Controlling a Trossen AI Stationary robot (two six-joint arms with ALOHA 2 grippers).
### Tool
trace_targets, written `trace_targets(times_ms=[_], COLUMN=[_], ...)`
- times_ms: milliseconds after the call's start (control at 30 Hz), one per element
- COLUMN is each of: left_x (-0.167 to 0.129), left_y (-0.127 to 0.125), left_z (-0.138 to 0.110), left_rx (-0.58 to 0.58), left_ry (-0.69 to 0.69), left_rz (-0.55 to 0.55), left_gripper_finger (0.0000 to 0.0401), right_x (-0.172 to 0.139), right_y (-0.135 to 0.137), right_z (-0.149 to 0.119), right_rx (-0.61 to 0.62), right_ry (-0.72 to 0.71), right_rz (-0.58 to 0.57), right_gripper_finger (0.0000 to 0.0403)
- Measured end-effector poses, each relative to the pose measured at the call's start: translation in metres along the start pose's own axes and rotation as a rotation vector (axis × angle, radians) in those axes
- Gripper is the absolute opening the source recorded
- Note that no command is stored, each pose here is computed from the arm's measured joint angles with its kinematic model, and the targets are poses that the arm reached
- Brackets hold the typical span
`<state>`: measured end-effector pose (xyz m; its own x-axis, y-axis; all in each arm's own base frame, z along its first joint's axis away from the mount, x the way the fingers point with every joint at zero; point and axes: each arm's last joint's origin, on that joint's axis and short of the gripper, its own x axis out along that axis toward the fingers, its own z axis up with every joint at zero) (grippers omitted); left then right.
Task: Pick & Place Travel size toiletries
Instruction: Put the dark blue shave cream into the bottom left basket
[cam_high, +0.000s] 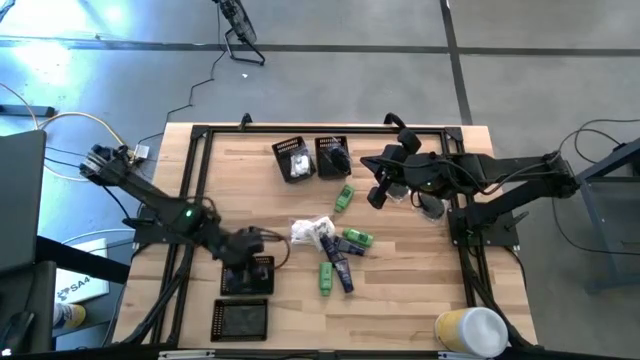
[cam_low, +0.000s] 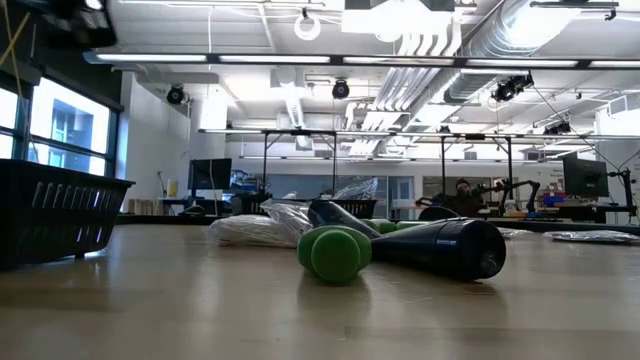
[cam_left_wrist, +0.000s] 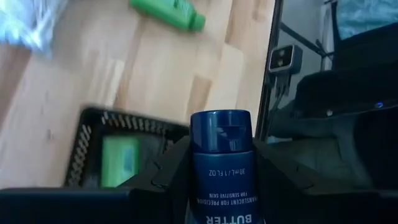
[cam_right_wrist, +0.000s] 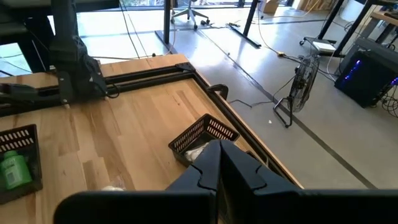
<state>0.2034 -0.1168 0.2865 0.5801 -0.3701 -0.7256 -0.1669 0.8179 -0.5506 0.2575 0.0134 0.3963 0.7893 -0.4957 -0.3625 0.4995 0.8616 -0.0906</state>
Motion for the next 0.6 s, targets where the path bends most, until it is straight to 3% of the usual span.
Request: trace_targets(times_ms=[267, 600], left_x=[0.01, 0.063], left_y=[-0.018, -0.036], left_z=[-0.043, -0.078], left_rx=[-0.085, -0.076], left_ry=[0.076, 0.133], left_rz=[0.104, 0.17], left_gripper_finger=[0.0141, 0.0141], right_x=[0.0, 0.0], right_y=[0.0, 0.001], right_z=[0.001, 0.001], right_rx=[0.007, 0.01], right_ry=[-0.004, -0.012], right_rz=[0.007, 0.009], right_gripper_finger=[0.0003, 0.0003])
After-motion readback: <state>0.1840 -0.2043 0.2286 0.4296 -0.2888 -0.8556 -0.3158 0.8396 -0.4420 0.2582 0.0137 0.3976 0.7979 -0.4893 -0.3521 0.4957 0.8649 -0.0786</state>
